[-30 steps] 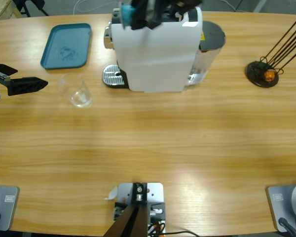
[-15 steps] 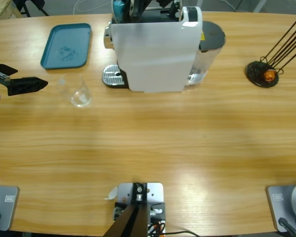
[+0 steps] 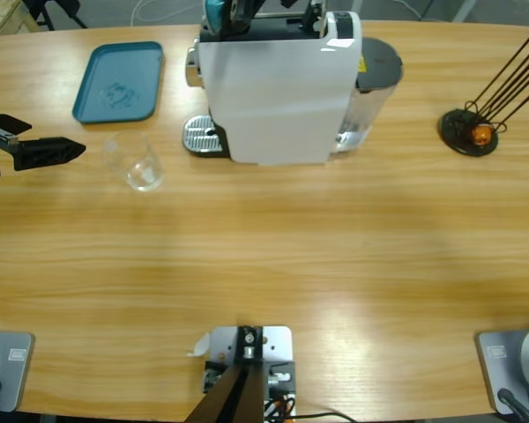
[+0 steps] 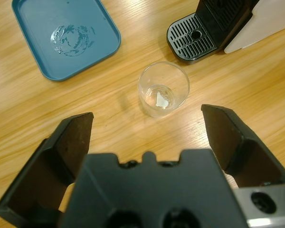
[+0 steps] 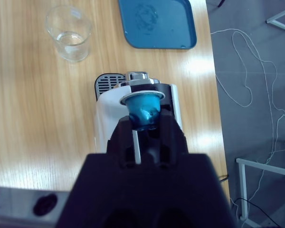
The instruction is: Pour coffee
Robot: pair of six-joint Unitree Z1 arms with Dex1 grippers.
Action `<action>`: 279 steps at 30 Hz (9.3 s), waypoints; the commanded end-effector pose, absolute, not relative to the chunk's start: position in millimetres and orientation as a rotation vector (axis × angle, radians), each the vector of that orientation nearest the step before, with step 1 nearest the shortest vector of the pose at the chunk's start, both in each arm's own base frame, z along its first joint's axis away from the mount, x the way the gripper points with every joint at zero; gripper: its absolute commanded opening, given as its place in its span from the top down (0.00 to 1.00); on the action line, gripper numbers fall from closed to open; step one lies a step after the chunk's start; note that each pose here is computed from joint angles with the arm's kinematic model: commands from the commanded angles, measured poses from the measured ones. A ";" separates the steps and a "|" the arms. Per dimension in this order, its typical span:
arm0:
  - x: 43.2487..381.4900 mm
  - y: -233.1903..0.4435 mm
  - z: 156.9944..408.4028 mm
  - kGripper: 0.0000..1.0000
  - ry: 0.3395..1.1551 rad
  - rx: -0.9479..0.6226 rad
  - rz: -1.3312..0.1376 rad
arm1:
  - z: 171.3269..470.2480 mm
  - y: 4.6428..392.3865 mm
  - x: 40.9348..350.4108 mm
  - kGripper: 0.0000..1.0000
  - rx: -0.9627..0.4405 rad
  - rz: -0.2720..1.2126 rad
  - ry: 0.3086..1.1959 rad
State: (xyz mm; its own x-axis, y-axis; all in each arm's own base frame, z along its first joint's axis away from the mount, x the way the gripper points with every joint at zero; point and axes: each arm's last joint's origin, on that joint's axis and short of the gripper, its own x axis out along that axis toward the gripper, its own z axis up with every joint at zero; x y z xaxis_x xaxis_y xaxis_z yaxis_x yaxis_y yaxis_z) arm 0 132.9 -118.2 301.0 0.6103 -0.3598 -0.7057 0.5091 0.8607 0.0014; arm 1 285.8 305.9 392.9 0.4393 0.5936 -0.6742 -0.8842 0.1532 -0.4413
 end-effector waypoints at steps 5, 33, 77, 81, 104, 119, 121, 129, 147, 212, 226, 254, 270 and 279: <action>130.0 -118.6 287.4 0.00 0.802 0.225 -0.521 | 369.5 309.2 306.3 1.00 -0.947 1.071 0.451; 129.7 -118.4 286.9 0.00 0.801 0.225 -0.521 | 351.8 309.9 308.7 1.00 -0.943 1.099 0.503; 130.7 -119.3 285.9 0.00 0.805 0.227 -0.520 | 458.0 305.4 249.2 0.02 -0.758 1.179 0.379; 130.4 -119.0 286.2 0.00 0.803 0.226 -0.521 | 496.7 276.0 212.7 0.84 -0.670 1.259 0.370; 130.6 -119.5 285.6 0.00 0.805 0.225 -0.524 | 415.7 217.8 225.4 1.00 -0.549 0.307 0.324; 131.7 -120.7 284.3 0.00 0.812 0.227 -0.526 | 389.2 286.2 218.9 1.00 -0.615 0.391 0.307; 131.7 -120.8 284.4 0.00 0.812 0.226 -0.527 | 388.4 292.4 222.0 1.00 -0.615 0.393 0.306; 131.6 -120.8 284.3 0.00 0.813 0.226 -0.528 | 384.1 324.5 240.7 1.00 -0.651 0.424 0.292; 131.9 -121.3 283.7 0.00 0.816 0.228 -0.528 | 324.2 365.9 240.1 1.00 -0.726 0.542 0.388; 135.2 -125.1 279.7 0.00 0.842 0.235 -0.534 | 192.5 364.9 221.8 1.00 -0.680 0.616 0.562; 133.7 -123.4 281.8 0.00 0.828 0.230 -0.532 | 289.9 344.4 214.1 1.00 -0.478 0.615 0.364; 117.6 -109.9 228.4 0.00 0.748 0.176 -0.656 | 317.7 104.6 78.4 0.00 -0.302 0.852 0.581; 158.9 -145.1 183.3 0.00 0.782 0.208 -0.592 | 303.0 103.7 77.8 0.00 -0.310 0.849 0.595; 166.9 -149.6 171.6 0.00 0.774 0.217 -0.544 | 298.7 101.0 76.0 0.00 -0.314 0.847 0.603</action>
